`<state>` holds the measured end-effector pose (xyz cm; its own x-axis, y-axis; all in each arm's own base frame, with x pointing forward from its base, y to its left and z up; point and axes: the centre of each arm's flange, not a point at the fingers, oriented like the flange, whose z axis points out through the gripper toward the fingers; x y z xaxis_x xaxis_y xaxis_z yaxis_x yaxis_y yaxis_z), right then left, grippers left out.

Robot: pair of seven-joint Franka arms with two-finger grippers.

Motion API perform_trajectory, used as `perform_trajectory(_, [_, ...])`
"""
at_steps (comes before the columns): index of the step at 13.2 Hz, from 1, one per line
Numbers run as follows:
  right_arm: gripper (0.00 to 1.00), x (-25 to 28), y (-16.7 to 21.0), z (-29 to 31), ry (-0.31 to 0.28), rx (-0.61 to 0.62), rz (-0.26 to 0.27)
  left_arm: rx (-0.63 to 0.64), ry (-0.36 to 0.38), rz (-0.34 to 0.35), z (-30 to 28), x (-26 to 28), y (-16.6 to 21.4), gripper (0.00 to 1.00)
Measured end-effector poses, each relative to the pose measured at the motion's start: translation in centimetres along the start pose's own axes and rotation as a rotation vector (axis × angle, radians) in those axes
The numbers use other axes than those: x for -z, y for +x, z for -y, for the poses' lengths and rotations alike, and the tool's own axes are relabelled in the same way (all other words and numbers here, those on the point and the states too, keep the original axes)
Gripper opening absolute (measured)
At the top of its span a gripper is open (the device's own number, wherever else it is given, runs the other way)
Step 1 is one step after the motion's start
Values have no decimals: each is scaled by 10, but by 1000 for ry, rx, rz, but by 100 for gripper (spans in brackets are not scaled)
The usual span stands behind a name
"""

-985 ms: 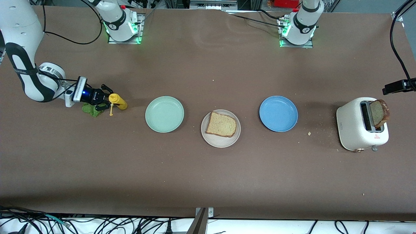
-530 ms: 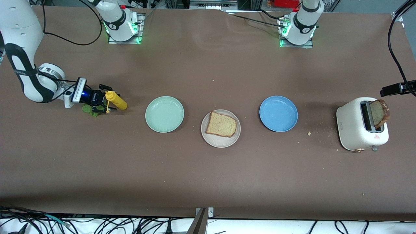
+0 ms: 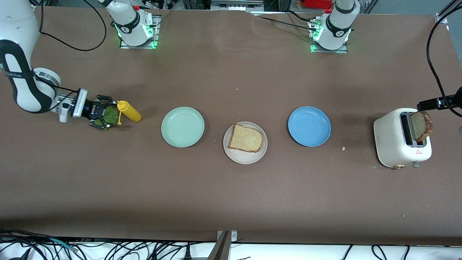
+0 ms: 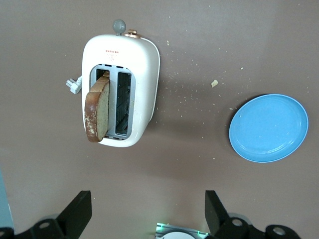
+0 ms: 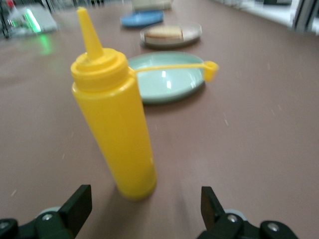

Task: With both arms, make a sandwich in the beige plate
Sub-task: 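Grasp the lettuce leaf with the right gripper while the left gripper grasps toast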

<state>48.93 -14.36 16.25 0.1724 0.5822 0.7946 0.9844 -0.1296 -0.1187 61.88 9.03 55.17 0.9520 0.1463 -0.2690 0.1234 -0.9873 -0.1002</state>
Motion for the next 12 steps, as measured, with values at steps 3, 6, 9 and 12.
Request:
perform_trajectory(3, [98, 48, 31, -10, -27, -103, 205, 2, -1, -44, 2, -2, 11, 100])
perform_trajectory(6, [97, 78, 45, -13, -85, -279, 384, 26, -7, -96, 17, -6, 23, 100])
perform_trajectory(9, [97, 92, 66, -13, -126, -519, 575, 56, -17, -121, 52, -26, 42, 100])
perform_trajectory(12, [97, 80, 83, -13, -185, -715, 675, 81, -27, -105, 78, -55, 59, 100])
